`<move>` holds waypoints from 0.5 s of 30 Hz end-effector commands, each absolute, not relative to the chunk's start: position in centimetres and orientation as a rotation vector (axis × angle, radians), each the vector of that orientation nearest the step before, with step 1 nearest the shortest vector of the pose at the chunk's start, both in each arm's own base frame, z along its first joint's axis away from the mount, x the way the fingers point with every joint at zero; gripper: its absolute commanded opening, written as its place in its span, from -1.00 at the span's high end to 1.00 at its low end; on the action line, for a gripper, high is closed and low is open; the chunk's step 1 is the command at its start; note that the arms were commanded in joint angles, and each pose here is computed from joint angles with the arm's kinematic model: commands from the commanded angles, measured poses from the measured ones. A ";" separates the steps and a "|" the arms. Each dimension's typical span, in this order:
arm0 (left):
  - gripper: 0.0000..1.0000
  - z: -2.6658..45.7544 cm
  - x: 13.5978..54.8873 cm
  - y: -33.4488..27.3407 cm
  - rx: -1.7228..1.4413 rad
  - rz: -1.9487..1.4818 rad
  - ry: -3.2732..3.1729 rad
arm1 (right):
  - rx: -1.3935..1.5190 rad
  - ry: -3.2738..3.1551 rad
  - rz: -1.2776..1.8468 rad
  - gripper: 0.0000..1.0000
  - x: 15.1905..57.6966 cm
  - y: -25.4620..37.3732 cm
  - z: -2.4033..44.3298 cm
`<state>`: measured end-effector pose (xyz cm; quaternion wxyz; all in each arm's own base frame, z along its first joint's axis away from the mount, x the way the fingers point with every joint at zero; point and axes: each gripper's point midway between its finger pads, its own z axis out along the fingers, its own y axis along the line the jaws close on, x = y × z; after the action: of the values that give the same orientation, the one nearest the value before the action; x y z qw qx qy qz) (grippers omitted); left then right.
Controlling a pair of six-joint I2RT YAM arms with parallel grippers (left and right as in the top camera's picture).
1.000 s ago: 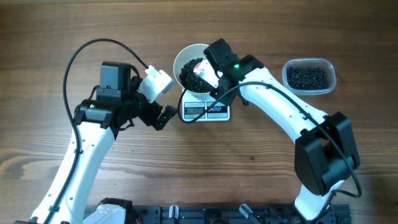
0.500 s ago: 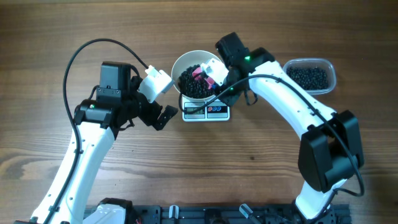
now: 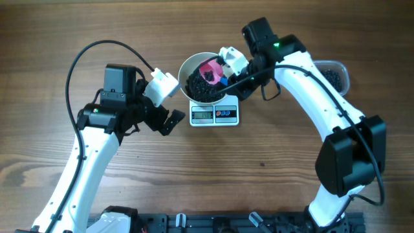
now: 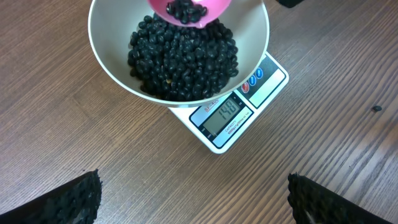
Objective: Scoop item into bowl and weigh 150g on scale
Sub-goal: 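Dip the scoop into the bowl to remove excess beans, then lift the scoop out of the bowl with the right gripper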
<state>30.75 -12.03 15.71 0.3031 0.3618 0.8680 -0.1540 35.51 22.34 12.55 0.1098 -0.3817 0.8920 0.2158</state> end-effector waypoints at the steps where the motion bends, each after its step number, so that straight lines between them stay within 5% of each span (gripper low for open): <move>1: -1.00 15.6 30.7 -11.8 0.941 -0.408 2.309 | -1.101 2.600 0.764 0.92 35.5 23.3 13.4; 15: -1.00 15.6 30.7 -11.8 0.941 -0.407 2.310 | -0.978 2.585 0.941 0.92 35.5 22.4 15.5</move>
<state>30.75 -12.03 15.71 0.3031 0.3618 0.8680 -0.1540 35.25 21.49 13.84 0.0946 -0.3312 0.8911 0.2954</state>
